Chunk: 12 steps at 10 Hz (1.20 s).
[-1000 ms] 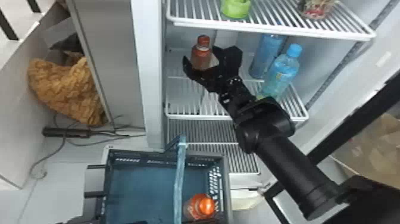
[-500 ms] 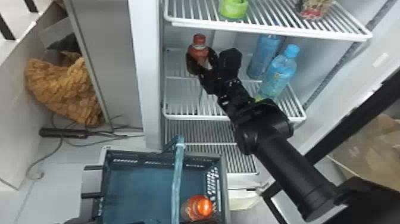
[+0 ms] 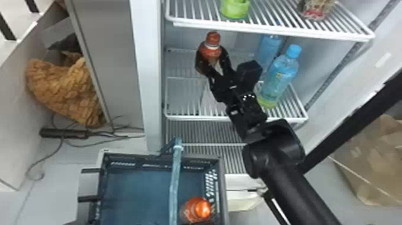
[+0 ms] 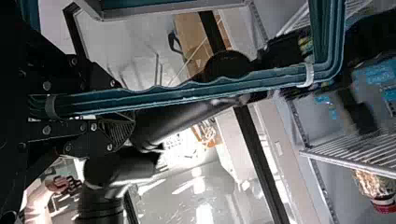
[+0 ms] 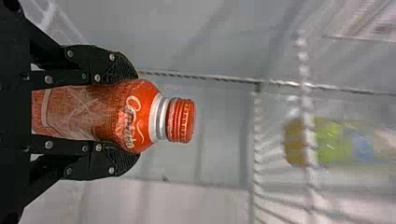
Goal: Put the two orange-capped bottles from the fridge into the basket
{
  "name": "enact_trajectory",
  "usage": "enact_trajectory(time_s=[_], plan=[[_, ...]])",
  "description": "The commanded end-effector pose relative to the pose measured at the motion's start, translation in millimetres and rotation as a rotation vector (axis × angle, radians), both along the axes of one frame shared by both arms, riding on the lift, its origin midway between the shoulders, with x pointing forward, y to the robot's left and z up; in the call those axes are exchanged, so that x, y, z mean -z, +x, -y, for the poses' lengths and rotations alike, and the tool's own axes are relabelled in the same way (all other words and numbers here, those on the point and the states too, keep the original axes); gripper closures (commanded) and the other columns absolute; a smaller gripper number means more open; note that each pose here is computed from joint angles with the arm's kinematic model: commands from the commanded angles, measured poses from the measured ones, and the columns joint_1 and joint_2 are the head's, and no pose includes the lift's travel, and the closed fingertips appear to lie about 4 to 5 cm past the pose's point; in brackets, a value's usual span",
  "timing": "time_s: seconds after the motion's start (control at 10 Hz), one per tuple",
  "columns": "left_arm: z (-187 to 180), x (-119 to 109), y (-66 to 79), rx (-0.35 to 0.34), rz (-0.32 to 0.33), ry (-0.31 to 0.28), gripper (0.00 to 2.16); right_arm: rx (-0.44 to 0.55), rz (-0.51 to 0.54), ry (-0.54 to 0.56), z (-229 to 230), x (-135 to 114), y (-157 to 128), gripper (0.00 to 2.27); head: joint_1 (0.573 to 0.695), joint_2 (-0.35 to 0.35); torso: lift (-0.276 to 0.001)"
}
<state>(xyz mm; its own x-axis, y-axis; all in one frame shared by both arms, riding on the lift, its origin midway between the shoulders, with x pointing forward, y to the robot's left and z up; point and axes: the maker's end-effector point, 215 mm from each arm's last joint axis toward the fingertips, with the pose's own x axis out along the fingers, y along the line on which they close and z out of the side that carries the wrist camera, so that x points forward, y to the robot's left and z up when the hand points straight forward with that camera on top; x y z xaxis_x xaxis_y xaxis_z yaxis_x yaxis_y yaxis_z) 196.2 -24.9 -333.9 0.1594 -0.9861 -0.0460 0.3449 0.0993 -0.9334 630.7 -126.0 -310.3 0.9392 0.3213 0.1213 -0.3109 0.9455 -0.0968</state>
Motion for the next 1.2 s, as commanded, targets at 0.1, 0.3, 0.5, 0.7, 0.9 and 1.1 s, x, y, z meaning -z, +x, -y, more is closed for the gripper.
enact_trajectory(time_s=[0.1,0.3,0.5,0.7,0.9,1.1], plan=[[-2,2,-0.6,-0.006,-0.007,0.001,1.2,0.008,0.042,0.025,17,-23,-39,0.88,0.695,-0.215,-0.235],[-4,1,-0.8,-0.013,-0.009,-0.001,1.2,-0.013,0.019,0.059,16,-26,-71,0.88,0.695,-0.231,-0.235],[-5,2,-1.2,-0.019,-0.013,-0.004,1.2,-0.063,-0.02,0.108,4,-39,-113,0.88,0.695,-0.242,-0.235],[-5,1,-0.4,-0.019,-0.01,-0.008,1.2,-0.091,-0.05,0.17,1,-53,-151,0.88,0.695,-0.241,-0.235],[-5,-1,1.8,-0.02,-0.004,-0.009,1.2,-0.12,-0.131,0.162,-1,-62,-191,0.88,0.695,-0.249,-0.235],[-6,-2,3.6,-0.029,-0.003,-0.012,1.2,-0.123,-0.227,0.133,9,-61,-219,0.88,0.695,-0.265,-0.235]])
